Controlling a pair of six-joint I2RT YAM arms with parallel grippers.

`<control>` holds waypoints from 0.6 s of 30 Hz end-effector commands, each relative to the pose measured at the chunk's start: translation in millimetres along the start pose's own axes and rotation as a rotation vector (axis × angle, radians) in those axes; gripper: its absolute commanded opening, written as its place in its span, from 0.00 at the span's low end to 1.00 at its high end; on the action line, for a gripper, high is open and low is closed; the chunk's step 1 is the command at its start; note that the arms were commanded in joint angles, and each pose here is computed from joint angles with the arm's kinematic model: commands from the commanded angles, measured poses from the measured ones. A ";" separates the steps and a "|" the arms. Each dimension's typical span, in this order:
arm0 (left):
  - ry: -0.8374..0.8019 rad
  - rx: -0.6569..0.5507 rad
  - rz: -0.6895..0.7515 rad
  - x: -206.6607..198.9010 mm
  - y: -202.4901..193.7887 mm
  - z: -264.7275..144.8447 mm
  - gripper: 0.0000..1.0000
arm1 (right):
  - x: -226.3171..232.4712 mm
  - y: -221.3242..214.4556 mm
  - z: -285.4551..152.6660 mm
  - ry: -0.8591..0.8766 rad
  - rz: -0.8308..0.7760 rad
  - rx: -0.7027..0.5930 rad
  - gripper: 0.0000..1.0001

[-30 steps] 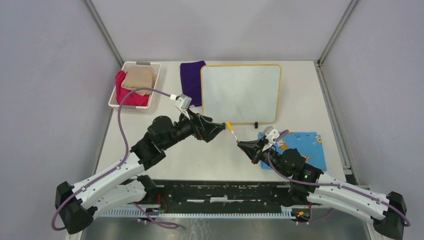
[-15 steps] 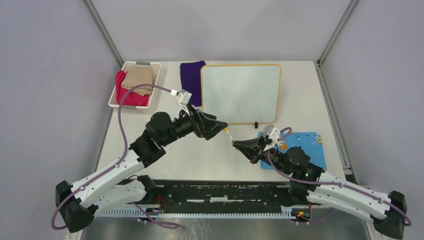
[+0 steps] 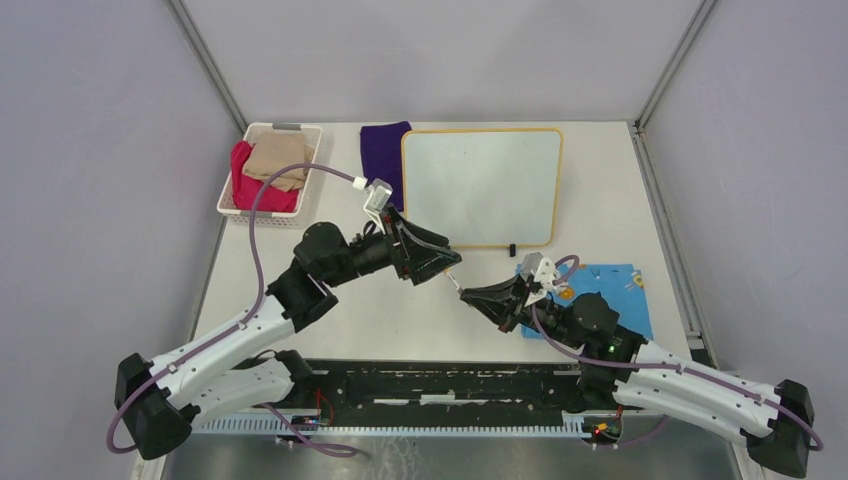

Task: Write a sentence on the whiteboard
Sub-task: Open the whiteboard marker at the center of the board.

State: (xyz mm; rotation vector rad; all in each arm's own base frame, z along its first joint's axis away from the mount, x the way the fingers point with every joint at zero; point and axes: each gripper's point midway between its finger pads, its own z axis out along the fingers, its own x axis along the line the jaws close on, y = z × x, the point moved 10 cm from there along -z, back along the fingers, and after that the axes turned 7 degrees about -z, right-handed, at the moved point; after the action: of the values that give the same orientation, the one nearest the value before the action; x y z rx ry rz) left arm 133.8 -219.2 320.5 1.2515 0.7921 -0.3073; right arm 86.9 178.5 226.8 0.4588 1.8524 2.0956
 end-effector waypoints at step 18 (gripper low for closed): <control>-0.158 0.013 -0.007 -18.5 2.3 -4.4 0.69 | -0.6 41.2 -1.1 -0.048 0.030 -0.203 0.00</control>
State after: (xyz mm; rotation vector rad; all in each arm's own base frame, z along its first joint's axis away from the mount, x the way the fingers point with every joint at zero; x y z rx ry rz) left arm 125.7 -216.5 325.1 1.2443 0.7337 -0.3573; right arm 87.7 170.4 244.7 0.5084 1.6929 2.1507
